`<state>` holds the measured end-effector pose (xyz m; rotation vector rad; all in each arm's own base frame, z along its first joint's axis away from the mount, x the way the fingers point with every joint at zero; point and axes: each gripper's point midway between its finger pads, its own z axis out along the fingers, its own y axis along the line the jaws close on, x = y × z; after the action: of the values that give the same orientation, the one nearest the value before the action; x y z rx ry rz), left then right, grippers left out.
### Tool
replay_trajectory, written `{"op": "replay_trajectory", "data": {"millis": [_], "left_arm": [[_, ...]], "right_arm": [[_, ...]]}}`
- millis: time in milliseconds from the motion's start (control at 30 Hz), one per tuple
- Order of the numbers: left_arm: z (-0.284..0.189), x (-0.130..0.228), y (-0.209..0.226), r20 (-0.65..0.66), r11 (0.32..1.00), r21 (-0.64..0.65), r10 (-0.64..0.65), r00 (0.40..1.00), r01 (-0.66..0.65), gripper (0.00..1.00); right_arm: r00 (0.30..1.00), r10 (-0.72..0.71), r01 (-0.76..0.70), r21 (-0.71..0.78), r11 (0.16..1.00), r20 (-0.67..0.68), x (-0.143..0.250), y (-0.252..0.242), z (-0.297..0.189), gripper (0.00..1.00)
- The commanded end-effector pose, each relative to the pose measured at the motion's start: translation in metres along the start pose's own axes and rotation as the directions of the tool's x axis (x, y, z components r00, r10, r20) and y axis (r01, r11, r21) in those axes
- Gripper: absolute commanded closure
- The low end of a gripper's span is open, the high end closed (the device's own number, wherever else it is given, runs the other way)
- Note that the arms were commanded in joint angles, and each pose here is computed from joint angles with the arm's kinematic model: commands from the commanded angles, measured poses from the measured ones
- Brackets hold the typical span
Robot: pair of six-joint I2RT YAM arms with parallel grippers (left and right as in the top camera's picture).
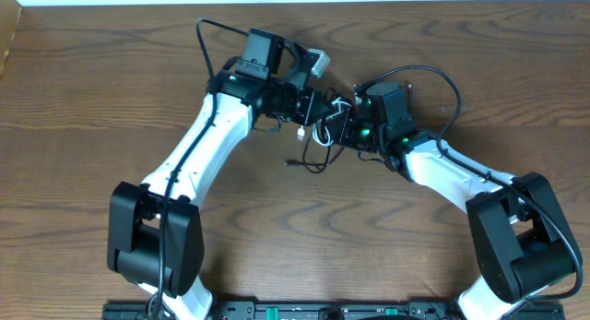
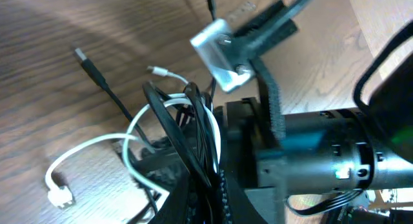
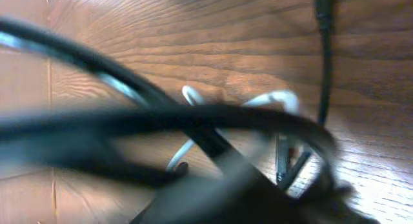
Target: Untangle cables
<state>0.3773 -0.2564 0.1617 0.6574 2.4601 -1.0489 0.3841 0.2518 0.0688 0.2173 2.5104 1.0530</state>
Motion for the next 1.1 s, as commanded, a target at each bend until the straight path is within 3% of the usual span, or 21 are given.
{"op": "replay_trajectory", "data": {"millis": [0,67,200,400,500,700,867,1067], "left_arm": [[0.003,0.002,-0.008,-0.006,1.0,0.028,0.008,1.0,-0.007,0.92],[0.003,0.002,-0.008,-0.006,1.0,0.026,0.007,1.0,-0.007,0.92],[0.003,0.001,-0.004,-0.005,1.0,0.003,0.007,1.0,-0.007,0.92],[-0.004,0.003,0.042,0.015,0.961,-0.262,-0.081,0.997,0.082,0.92],[-0.009,0.005,0.058,0.034,0.926,-0.352,-0.131,0.991,0.135,0.92],[-0.011,0.002,0.063,0.073,0.905,-0.38,-0.178,0.981,0.193,0.92],[-0.024,-0.001,0.089,0.192,0.797,-0.5,-0.28,0.941,0.339,0.92],[-0.028,-0.003,0.095,0.257,0.754,-0.493,-0.351,0.9,0.435,0.92]], "right_arm": [[1.0,0.004,-0.004,0.003,1.0,0.021,-0.005,0.004,-0.003,0.84],[1.0,0.004,-0.004,0.003,1.0,0.022,-0.005,0.004,-0.003,0.85],[1.0,0.009,-0.01,0.006,1.0,0.029,-0.009,0.001,-0.004,0.99],[1.0,0.021,-0.021,-0.045,0.999,0.005,-0.012,0.003,-0.01,0.99],[0.999,-0.027,0.021,-0.17,0.985,-0.032,-0.014,0.022,-0.019,0.99],[0.986,-0.154,0.112,-0.44,0.891,-0.061,-0.016,0.07,-0.048,0.99],[0.978,-0.188,0.117,-0.502,0.857,-0.092,-0.008,0.08,-0.056,0.99],[0.952,-0.305,0.245,-0.633,0.734,0.015,-0.019,0.112,-0.079,0.99]]}}
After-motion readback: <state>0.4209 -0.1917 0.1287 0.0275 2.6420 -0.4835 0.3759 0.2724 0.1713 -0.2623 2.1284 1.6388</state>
